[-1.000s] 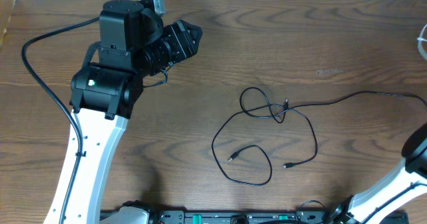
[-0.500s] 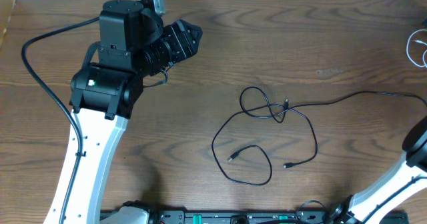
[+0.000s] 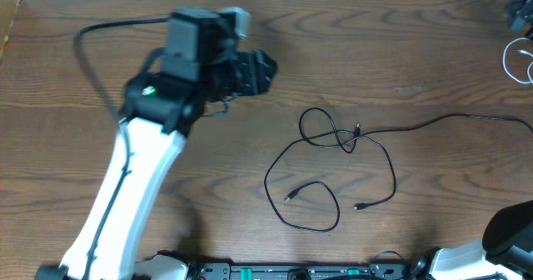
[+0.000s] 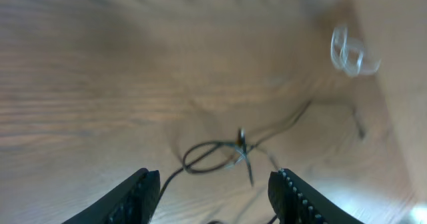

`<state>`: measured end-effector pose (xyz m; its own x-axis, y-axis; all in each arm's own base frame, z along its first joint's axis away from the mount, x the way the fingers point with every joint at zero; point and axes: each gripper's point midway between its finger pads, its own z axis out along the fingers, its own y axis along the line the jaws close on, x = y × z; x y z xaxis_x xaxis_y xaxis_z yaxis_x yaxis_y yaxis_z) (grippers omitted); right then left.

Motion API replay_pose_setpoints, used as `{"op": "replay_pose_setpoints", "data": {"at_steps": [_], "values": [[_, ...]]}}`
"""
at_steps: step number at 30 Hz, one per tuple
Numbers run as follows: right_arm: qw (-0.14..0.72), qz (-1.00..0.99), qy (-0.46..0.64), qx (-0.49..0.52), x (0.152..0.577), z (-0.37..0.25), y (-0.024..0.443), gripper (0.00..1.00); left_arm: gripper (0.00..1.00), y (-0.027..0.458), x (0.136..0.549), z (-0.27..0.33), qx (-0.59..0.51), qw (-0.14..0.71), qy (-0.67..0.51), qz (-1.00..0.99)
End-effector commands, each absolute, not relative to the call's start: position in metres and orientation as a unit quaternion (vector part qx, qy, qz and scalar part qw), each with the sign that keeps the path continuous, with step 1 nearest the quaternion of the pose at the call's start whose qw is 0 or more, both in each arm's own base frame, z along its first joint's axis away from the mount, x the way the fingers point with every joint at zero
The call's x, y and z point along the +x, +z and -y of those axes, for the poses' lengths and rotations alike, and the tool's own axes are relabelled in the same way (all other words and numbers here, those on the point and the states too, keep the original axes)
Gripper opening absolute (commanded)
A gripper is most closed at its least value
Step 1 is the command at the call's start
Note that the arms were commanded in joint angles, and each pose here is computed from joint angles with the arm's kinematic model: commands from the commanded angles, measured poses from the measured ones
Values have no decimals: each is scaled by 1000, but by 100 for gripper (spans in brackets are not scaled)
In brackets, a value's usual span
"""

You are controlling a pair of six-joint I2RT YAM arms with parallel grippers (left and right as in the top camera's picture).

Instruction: Untangle cables

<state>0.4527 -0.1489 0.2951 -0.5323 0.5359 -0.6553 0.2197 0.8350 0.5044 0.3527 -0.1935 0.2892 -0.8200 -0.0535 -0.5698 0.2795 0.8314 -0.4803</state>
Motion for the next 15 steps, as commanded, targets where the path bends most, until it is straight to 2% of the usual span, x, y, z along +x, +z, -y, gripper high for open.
{"op": "replay_pose_setpoints", "data": {"at_steps": [1, 8, 15], "values": [[398, -867, 223, 202, 452, 124, 283, 99, 58, 245, 349, 227, 171, 245, -272, -915], [348, -889, 243, 171, 440, 90, 267, 98, 61, 184, 340, 268, 247, 152, -311, -905], [321, -903, 241, 149, 433, 73, 257, 99, 61, 141, 351, 275, 136, 82, -317, -935]]}}
